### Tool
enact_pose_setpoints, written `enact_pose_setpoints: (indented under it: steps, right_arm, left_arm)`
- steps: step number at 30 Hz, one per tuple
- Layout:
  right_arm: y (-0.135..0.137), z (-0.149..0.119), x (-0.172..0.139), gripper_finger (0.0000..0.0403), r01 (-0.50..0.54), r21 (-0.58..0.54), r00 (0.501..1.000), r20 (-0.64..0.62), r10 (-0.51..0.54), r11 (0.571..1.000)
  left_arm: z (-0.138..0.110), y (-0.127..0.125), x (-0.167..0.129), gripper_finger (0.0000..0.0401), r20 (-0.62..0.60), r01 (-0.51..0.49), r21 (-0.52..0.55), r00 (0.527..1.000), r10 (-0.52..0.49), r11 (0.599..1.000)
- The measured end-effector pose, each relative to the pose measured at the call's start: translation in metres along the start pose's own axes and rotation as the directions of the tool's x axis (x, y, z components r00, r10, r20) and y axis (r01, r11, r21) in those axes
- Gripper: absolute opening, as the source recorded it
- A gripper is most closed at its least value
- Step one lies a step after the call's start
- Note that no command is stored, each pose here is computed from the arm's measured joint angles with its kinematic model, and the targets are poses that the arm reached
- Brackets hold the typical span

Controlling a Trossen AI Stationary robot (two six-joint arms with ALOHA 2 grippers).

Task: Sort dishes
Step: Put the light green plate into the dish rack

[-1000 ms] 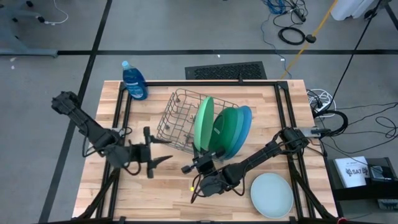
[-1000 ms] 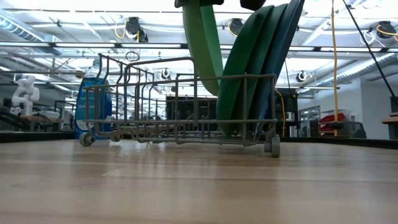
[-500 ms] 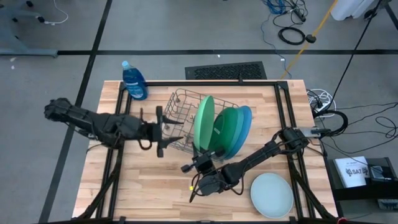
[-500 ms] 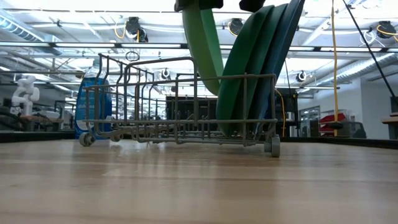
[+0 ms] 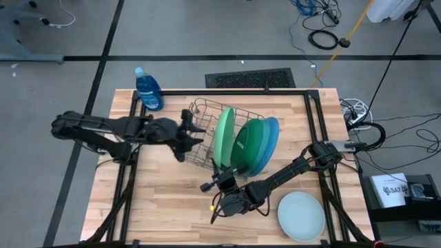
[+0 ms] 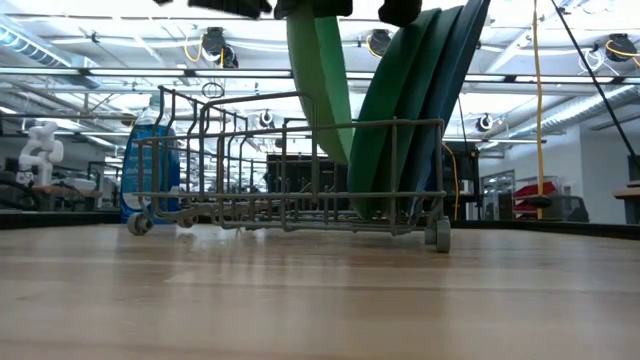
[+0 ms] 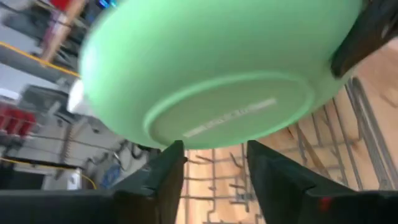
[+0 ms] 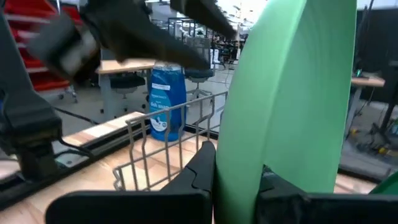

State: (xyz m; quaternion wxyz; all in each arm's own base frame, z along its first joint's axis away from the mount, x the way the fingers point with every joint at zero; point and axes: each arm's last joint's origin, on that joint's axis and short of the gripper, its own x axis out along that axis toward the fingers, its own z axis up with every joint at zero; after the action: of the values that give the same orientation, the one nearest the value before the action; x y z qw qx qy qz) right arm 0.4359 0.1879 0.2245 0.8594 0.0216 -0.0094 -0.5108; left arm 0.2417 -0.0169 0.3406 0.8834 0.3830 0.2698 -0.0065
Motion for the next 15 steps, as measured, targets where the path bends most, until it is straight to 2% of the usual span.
enact_pose_setpoints:
  steps: [4,8,11,15]
  right_arm:
    - [0.0,0.0,0.004,0.0017,0.009,0.097,1.0,0.0,-0.009,0.995]
    - [-0.001,0.0,0.008,0.0017,0.015,0.177,1.0,0.0,-0.015,0.984]
    - [-0.001,-0.002,0.009,0.0017,0.018,0.198,1.0,0.0,-0.019,0.98]
    - [-0.004,-0.007,0.015,0.0017,0.032,0.252,0.999,-0.002,-0.033,0.967]
  left_arm:
    - [-0.006,-0.002,0.023,0.014,-0.051,0.048,-0.001,0.998,-0.048,0.999]
    - [-0.009,-0.005,0.032,0.0128,-0.082,0.073,0.002,0.994,-0.073,0.997]
    - [-0.009,-0.004,0.027,0.0127,-0.079,0.066,0.002,0.995,-0.066,0.998]
    - [-0.008,0.007,0.002,0.0127,-0.04,-0.018,-0.017,0.999,0.017,1.0]
